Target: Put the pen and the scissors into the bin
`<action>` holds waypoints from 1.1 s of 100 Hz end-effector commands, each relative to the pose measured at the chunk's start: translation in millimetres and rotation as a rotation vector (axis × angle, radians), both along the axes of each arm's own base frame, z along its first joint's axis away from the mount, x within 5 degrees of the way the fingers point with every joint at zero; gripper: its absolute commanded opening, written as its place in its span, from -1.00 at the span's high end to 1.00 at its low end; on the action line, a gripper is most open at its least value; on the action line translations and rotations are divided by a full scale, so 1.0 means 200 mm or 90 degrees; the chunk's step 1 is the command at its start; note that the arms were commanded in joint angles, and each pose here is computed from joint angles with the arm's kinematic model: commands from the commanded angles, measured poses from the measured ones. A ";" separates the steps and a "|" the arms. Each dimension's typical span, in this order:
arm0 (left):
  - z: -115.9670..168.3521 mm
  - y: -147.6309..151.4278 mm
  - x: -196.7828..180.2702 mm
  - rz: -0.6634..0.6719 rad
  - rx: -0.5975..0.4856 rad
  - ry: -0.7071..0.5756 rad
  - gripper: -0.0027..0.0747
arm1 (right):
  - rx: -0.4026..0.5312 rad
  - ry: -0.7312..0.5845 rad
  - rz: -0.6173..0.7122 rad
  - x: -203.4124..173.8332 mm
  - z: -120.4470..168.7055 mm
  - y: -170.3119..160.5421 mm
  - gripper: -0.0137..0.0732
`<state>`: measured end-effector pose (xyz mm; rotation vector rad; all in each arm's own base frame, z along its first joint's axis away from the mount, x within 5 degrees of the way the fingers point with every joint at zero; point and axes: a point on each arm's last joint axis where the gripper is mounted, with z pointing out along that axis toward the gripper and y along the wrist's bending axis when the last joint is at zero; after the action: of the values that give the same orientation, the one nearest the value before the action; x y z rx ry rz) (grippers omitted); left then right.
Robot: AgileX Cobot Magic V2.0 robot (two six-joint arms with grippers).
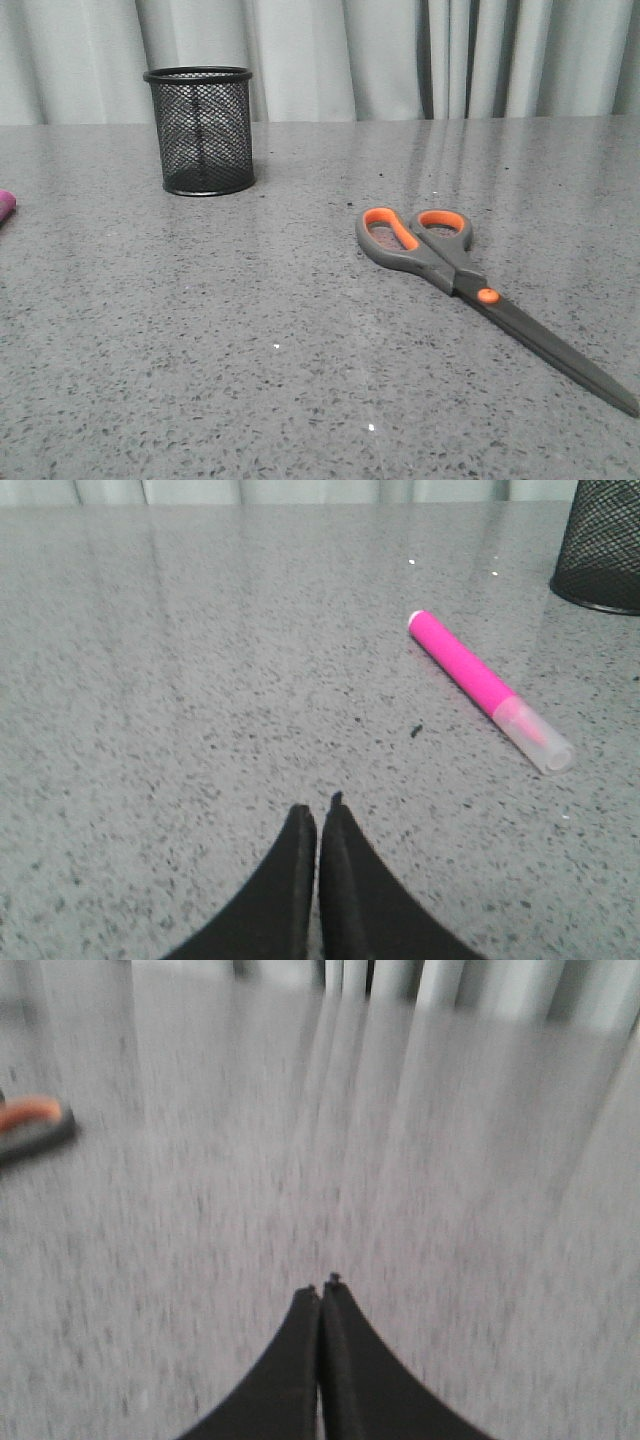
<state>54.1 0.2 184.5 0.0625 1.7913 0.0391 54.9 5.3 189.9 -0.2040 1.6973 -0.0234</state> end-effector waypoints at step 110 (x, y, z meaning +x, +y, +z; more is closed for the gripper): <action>0.60 -0.11 0.27 -0.054 -0.302 0.131 -0.01 | 0.359 0.036 0.020 0.09 0.56 0.06 0.22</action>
<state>88.6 -18.8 286.1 -0.2169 1.8761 -0.4569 63.3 15.5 285.7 0.2259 1.6566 0.5170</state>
